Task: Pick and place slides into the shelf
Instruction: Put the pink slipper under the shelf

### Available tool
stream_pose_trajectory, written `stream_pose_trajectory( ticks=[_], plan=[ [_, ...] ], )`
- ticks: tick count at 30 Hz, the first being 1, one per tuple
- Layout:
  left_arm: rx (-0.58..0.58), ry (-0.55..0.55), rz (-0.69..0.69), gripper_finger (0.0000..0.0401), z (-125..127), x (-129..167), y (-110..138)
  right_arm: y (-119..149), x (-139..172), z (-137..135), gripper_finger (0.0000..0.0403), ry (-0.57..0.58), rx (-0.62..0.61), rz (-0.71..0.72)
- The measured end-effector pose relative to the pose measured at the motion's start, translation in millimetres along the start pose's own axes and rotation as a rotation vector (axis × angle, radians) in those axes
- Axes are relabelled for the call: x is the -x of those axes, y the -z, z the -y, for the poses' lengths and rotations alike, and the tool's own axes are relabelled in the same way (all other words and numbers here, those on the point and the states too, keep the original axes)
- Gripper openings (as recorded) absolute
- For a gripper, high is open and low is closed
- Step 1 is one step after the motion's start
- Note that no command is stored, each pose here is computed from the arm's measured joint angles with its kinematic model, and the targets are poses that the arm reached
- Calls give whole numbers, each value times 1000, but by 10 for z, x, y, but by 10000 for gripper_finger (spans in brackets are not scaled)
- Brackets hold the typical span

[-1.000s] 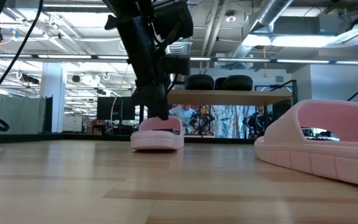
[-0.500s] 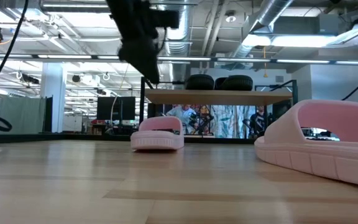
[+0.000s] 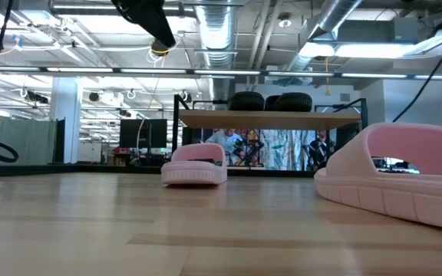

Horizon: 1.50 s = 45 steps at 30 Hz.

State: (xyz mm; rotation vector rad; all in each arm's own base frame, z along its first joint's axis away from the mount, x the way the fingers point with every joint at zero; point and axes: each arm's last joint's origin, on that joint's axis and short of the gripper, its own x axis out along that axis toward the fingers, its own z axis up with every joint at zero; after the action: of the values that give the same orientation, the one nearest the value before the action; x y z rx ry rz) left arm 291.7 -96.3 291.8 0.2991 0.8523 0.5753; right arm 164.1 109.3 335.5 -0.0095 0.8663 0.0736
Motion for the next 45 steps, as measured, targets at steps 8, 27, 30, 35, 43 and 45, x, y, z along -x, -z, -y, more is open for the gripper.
stream_pose_trajectory(
  ticks=[8, 27, 30, 35, 43, 45],
  plan=[
    [-25, -86, 11, 128, -12, 39, 47, 36, -813, -444, 82, 88, 124, -218],
    [84, -100, -14, 128, 10, 111, 139, 246, -1456, -965, 82, 157, 66, -197],
    [121, -88, -10, 128, 31, 135, 148, 277, -1442, -1008, 82, 202, 82, -164],
    [172, -79, -3, 128, 54, 160, 158, 324, -1537, -1006, 82, 249, 100, -184],
    [221, -75, 2, 128, 69, 176, 164, 394, -1735, -1077, 111, 230, 112, -210],
    [212, -74, 2, 128, 70, 177, 165, 400, -1765, -1068, 124, 239, 93, -215]
  ],
)
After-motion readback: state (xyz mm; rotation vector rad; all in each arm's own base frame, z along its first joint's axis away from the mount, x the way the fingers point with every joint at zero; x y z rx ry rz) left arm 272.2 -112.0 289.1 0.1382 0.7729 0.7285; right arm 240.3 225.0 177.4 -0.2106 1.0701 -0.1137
